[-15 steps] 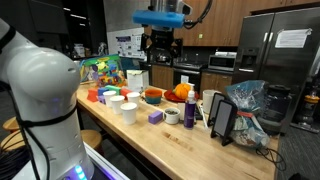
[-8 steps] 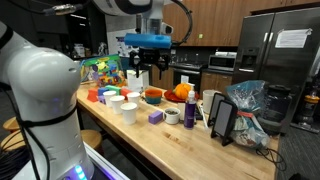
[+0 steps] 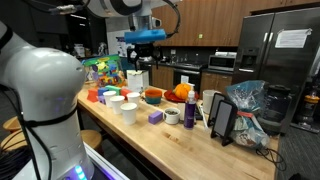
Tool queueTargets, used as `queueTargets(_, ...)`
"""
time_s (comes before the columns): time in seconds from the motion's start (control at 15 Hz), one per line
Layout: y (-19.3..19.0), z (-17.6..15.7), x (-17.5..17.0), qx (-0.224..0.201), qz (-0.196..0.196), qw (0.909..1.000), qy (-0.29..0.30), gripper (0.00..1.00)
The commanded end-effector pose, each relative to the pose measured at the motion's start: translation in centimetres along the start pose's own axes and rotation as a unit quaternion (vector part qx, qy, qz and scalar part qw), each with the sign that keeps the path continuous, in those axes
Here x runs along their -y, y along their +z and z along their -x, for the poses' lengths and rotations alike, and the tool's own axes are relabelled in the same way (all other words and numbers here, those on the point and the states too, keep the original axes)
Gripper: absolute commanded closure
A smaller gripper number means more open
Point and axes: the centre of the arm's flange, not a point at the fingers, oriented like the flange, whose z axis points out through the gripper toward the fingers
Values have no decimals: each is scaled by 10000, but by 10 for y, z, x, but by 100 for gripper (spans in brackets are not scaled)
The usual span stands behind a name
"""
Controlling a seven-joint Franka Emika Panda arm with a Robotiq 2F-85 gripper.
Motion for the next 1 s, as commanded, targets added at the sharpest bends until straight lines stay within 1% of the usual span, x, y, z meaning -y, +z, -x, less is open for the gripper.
queueTargets(0.0, 44, 6, 40, 44, -104, 9984, -556, 0)
queueTargets(0.27, 69, 6, 62, 563, -623, 9901, -1122, 0)
queueTargets(0.4, 80, 11, 66, 784, -803, 9859, -1243, 0)
queueTargets(0.6, 92, 22, 71, 1067, -999, 9811, -1269, 0)
queueTargets(0.73, 100, 29, 76, 1181, -1067, 9792, -1255, 0)
queueTargets(0.8, 104, 32, 79, 1203, -1031, 9794, -1250, 0)
queueTargets(0.93, 110, 34, 80, 1121, -773, 9822, -1293, 0)
